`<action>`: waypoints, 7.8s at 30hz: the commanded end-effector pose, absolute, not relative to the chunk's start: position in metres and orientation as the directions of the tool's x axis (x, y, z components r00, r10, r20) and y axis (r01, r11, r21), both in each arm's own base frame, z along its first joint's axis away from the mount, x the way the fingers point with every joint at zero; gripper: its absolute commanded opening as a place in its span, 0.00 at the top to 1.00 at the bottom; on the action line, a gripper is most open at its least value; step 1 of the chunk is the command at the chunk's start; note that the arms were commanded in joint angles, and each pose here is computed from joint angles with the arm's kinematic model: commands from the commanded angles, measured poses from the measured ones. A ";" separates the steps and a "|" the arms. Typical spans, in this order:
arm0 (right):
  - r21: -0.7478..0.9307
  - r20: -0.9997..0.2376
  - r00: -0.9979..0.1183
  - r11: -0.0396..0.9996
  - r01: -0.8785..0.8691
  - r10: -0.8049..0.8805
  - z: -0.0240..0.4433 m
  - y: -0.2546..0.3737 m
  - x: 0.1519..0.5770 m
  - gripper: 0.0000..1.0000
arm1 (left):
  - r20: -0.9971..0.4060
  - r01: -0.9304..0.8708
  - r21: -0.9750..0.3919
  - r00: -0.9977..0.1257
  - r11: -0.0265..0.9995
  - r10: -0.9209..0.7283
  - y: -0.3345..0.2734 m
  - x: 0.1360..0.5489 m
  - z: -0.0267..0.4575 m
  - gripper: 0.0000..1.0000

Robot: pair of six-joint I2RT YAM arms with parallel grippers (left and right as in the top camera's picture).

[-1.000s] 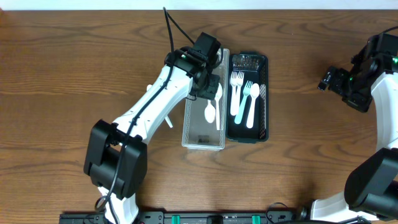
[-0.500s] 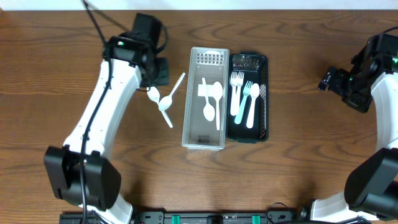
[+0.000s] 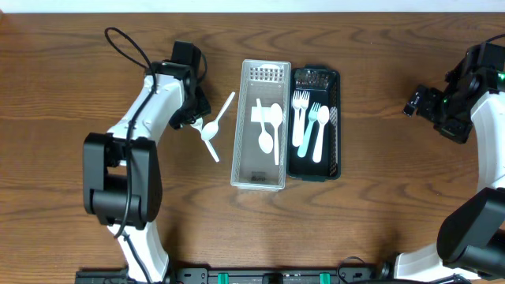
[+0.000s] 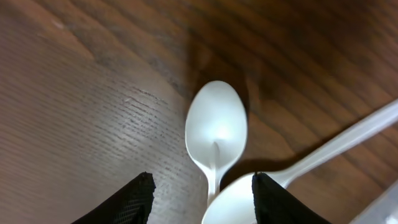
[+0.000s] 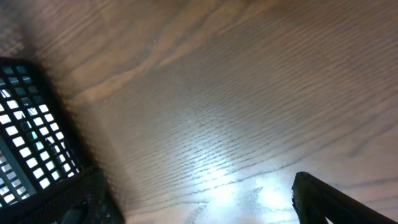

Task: Pack container

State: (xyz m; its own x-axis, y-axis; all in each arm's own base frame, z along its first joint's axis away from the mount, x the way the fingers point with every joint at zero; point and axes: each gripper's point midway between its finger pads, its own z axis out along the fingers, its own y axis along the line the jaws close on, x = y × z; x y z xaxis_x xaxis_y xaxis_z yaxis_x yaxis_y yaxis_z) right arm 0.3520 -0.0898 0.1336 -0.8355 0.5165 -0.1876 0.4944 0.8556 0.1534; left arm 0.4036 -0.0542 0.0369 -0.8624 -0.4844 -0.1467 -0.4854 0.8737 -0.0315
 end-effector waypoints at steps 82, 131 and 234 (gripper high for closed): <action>0.154 -0.192 -0.833 0.855 0.496 0.518 0.140 -0.092 0.350 0.01 | -0.317 0.284 -0.108 -0.918 0.953 0.237 -0.210 0.374 0.138 0.50; 0.149 -0.171 -0.837 0.854 0.499 0.519 0.139 -0.090 0.345 0.01 | -0.134 0.442 -0.044 -0.891 0.896 0.433 -0.133 0.402 0.011 0.43; 0.034 -0.966 -0.257 0.992 -0.122 0.001 0.455 0.023 0.211 0.01 | -0.932 -0.167 -0.081 -0.336 0.983 -0.134 0.055 0.073 0.409 0.02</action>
State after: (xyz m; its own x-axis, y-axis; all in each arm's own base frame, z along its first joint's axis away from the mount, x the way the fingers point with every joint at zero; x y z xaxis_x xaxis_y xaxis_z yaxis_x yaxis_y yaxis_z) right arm 0.2133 0.0246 0.4635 -0.2250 0.0133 -0.9743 -0.1303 0.9905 0.0436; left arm 0.0747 0.0521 0.4094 -0.3405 -0.1341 -0.9306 -0.1522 0.9846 -0.0862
